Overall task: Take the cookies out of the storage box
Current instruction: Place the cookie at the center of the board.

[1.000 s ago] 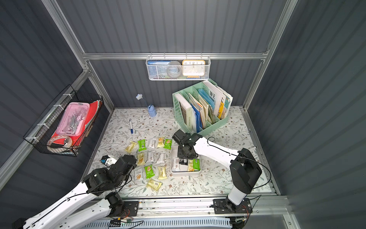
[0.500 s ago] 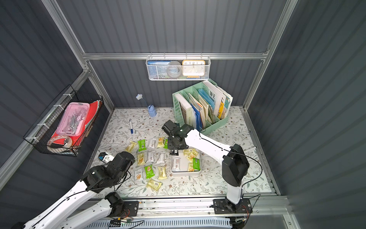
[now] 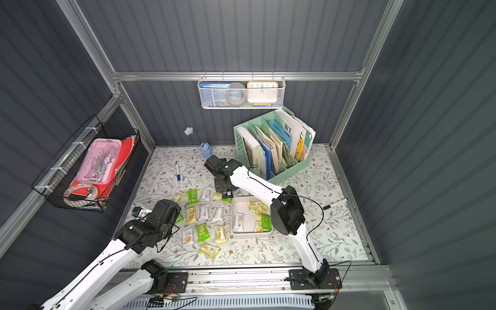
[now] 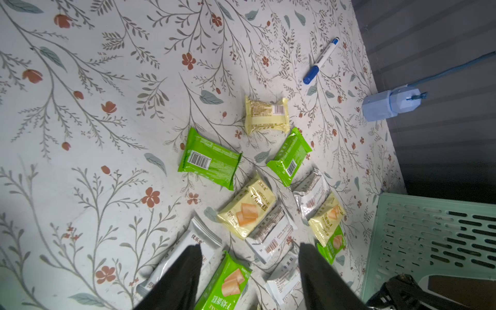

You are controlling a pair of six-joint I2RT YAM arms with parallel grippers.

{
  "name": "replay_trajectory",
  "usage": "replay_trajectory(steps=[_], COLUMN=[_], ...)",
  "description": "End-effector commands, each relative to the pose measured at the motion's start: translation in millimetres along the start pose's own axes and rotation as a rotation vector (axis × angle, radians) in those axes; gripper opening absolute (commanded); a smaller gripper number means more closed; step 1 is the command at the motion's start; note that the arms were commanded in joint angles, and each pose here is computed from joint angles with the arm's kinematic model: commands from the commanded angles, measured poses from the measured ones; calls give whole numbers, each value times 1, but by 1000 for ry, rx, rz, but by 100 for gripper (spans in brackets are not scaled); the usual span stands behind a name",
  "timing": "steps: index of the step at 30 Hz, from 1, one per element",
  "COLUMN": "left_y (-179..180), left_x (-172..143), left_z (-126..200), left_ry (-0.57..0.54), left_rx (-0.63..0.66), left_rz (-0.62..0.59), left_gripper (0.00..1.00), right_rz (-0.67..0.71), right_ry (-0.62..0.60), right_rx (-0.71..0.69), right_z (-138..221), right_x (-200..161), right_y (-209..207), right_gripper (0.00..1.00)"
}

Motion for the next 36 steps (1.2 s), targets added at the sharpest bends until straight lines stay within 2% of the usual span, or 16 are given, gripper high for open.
replay_trajectory(steps=[1,15,21,27,33,36], left_y=[7,16,19,20,19,15], left_x=[-3,4,18,18,18,23], left_z=[-6,-12,-2,-2,-1,4], left_ry=[11,-55,-112,-110,-108,-117], left_rx=[23,81,90,95,89,70], left_rz=[-10,-13,4,-28,-45,-56], left_gripper=[63,64,64,65,68,69], right_rz=[38,-38,-52,-79,-61,-49], right_ry=[-27,-143,-159,-141,-114,-112], right_rx=[-16,60,51,32,29,27], right_z=[-6,-58,-84,-106,-112,-104], right_x=[19,78,85,83,77,77], right_y=[-2,7,1,-8,-8,-9], right_gripper=[36,36,37,37,46,51])
Point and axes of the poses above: each gripper's point midway between its finger pads, its own z axis back along the fingers, its own y axis along the line the jaws close on, x = y × z, the point moved 1 cm from there along z, back along the fingers, and after that the axes turned 12 degrees about -z, right-handed, at the moved point
